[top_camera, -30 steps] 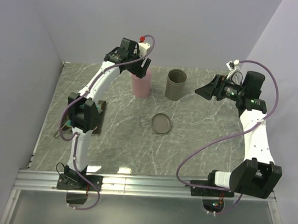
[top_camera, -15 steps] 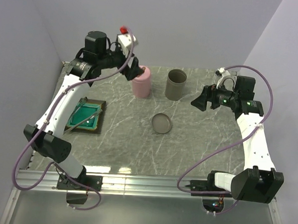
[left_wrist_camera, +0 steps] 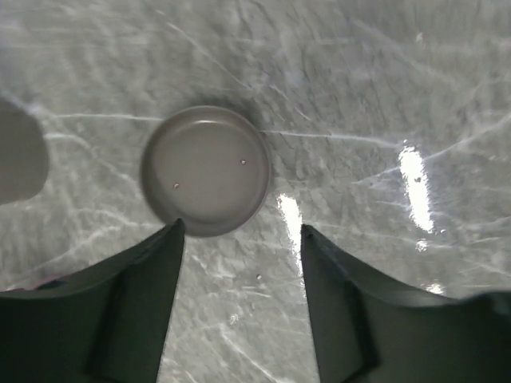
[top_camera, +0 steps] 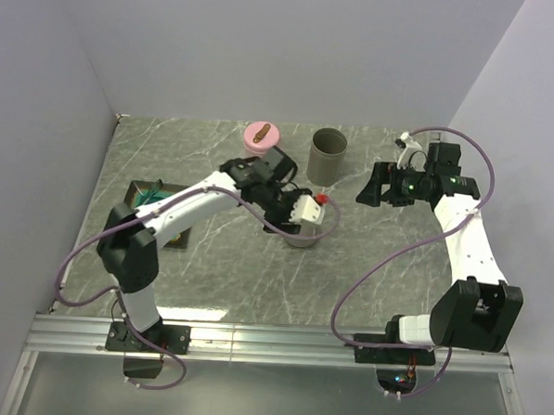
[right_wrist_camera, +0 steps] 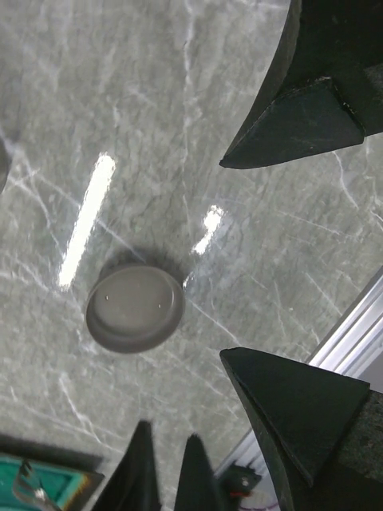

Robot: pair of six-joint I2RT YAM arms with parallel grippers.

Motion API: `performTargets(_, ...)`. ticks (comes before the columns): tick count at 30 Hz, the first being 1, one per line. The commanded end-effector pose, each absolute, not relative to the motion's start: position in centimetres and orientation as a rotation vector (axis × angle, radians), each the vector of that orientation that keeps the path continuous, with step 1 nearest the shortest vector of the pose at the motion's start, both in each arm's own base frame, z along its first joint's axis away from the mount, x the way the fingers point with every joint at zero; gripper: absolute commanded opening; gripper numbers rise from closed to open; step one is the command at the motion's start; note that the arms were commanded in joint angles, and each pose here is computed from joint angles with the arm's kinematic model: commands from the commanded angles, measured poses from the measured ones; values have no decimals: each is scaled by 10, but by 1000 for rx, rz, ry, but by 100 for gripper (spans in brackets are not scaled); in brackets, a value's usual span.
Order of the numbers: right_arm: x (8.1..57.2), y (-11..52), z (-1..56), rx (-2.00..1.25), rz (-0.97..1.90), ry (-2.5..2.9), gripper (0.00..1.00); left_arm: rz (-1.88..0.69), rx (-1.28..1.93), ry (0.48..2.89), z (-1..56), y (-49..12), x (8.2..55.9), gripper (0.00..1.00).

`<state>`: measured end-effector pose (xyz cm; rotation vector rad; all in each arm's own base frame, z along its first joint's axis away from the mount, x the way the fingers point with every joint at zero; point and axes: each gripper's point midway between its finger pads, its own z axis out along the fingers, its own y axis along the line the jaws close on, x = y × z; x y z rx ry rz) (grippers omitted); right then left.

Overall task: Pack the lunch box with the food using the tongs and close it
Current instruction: Pick up the lid of the lunch box with the left arm

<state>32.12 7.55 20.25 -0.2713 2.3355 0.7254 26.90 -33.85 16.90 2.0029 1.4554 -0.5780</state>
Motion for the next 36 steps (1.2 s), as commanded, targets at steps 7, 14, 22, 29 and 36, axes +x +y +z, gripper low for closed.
performTargets(7,311,49,196,-192,570,2319,100,-342,2313,1279,103,-351,282,51)
performTargets(14,307,36,201,-158,551,2258,100,-228,2415,1273,64,-338,291,47)
performTargets(22,306,35,218,-157,516,2131,100,-147,2492,1253,39,-335,298,45)
performTargets(29,305,36,223,-189,517,2121,100,-85,2504,1240,30,-332,303,26)
performTargets(36,314,39,241,-144,601,2065,100,-205,2395,1278,65,-341,288,1)
